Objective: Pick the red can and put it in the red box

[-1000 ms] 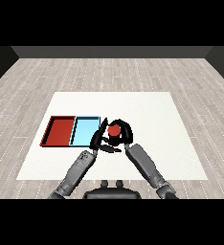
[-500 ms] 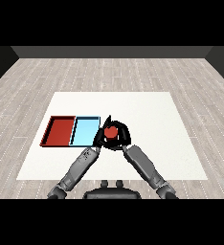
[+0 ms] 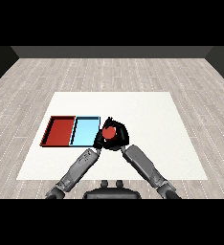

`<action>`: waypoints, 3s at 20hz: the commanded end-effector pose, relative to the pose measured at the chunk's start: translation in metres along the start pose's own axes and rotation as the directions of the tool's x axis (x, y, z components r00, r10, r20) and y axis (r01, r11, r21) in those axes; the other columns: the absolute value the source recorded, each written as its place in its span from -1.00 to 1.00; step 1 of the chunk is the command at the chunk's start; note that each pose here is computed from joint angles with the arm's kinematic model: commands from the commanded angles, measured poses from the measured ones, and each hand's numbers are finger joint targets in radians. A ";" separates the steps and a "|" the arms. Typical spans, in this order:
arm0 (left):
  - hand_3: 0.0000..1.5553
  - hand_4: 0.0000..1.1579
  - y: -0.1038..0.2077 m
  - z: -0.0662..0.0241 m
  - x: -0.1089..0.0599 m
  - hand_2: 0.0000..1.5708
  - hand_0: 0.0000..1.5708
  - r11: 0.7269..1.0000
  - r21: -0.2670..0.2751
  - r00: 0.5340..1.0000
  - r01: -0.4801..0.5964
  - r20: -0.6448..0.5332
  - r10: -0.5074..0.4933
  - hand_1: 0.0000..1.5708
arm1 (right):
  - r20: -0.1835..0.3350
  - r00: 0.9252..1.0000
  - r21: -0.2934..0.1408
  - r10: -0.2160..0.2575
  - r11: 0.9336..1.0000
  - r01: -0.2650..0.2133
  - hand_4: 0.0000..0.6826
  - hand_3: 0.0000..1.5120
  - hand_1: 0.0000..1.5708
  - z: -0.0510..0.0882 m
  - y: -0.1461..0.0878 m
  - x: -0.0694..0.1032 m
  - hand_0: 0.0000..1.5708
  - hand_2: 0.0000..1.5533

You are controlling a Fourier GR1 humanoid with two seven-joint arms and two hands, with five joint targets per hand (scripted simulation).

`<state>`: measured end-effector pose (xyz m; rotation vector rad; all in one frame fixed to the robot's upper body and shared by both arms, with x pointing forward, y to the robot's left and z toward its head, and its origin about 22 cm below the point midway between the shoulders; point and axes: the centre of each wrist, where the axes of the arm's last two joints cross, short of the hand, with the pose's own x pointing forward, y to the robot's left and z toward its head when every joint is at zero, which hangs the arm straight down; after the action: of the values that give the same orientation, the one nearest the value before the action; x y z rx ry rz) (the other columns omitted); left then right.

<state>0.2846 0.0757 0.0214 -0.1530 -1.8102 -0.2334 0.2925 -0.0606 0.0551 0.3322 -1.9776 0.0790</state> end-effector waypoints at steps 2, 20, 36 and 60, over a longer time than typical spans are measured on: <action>0.61 0.48 -0.007 -0.0001 0.015 0.68 0.65 1.000 0.026 1.000 -0.001 -0.024 0.002 0.65 | -0.003 1.000 0.012 -0.024 1.000 0.024 0.55 0.86 0.93 -0.015 0.021 0.003 0.93 0.88; 0.83 0.53 -0.023 -0.0090 0.012 0.94 1.00 0.996 0.090 1.000 -0.002 -0.006 0.002 1.00 | 0.041 0.999 0.009 -0.035 0.999 0.035 0.61 0.85 0.93 -0.014 0.021 -0.001 0.93 0.88; 0.91 0.98 -0.004 -0.0034 0.027 1.00 1.00 0.992 0.128 1.000 -0.004 0.031 0.000 1.00 | 0.073 0.996 0.067 -0.046 0.997 0.041 -1.00 -1.00 -1.00 -0.008 -0.004 0.008 -1.00 -1.00; 0.88 0.94 0.062 -0.0009 0.014 1.00 1.00 0.969 0.229 0.995 0.092 0.015 -0.099 1.00 | 0.216 0.974 -0.261 0.070 0.965 -0.012 -1.00 -1.00 -1.00 0.033 -0.145 0.072 -1.00 -1.00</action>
<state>0.2924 0.1217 0.0318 0.0383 -1.8345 -0.0925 0.2747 -0.1938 0.1216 0.1612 -2.2046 -0.1422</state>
